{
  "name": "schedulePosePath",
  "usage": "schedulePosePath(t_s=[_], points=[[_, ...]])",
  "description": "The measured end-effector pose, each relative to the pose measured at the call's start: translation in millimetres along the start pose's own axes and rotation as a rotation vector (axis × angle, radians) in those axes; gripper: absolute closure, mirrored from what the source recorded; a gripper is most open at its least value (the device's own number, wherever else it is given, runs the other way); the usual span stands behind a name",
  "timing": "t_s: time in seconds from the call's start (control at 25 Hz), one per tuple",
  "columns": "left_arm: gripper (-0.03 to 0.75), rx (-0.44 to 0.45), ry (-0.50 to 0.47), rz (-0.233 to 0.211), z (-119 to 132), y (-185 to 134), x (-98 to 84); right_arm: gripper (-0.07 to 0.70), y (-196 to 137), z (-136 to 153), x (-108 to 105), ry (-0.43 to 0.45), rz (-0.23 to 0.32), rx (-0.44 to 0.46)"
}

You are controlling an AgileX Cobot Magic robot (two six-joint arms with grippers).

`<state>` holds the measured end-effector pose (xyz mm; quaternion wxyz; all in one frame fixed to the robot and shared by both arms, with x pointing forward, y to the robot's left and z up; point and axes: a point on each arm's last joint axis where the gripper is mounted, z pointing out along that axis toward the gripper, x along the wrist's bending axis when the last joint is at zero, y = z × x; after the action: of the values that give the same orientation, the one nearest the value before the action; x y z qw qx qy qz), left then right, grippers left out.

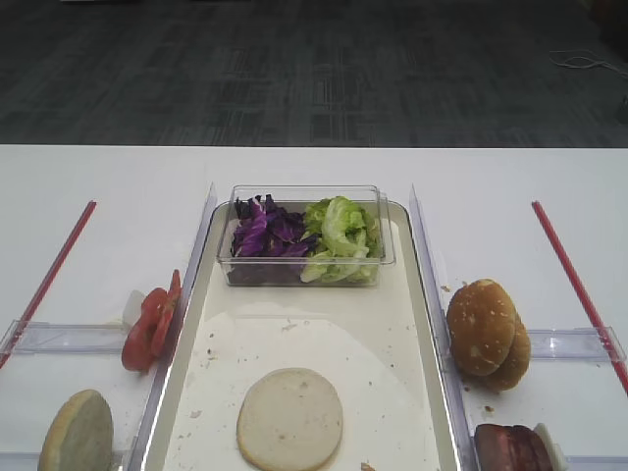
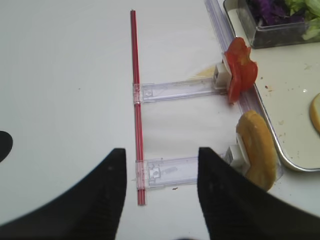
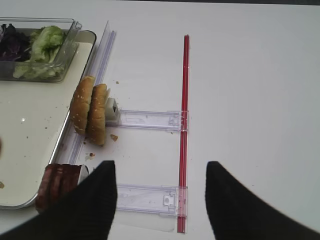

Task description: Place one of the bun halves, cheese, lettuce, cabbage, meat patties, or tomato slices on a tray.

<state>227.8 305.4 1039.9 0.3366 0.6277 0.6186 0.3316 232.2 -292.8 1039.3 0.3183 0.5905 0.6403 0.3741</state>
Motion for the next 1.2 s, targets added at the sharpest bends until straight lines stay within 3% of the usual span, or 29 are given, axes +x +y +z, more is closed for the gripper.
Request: schedulePosePath(t_s=[0.88,1.2], points=[[0.344,0.000,-0.001,-0.002,0.0,0.0,-0.1,0.223,0.0,0.0,0.0,0.000,0.002,0.000],[0.330,0.002,-0.047,-0.021,0.0,-0.2,-4.2,0.223,-0.2,0.0,0.0,0.000,0.004,0.002]])
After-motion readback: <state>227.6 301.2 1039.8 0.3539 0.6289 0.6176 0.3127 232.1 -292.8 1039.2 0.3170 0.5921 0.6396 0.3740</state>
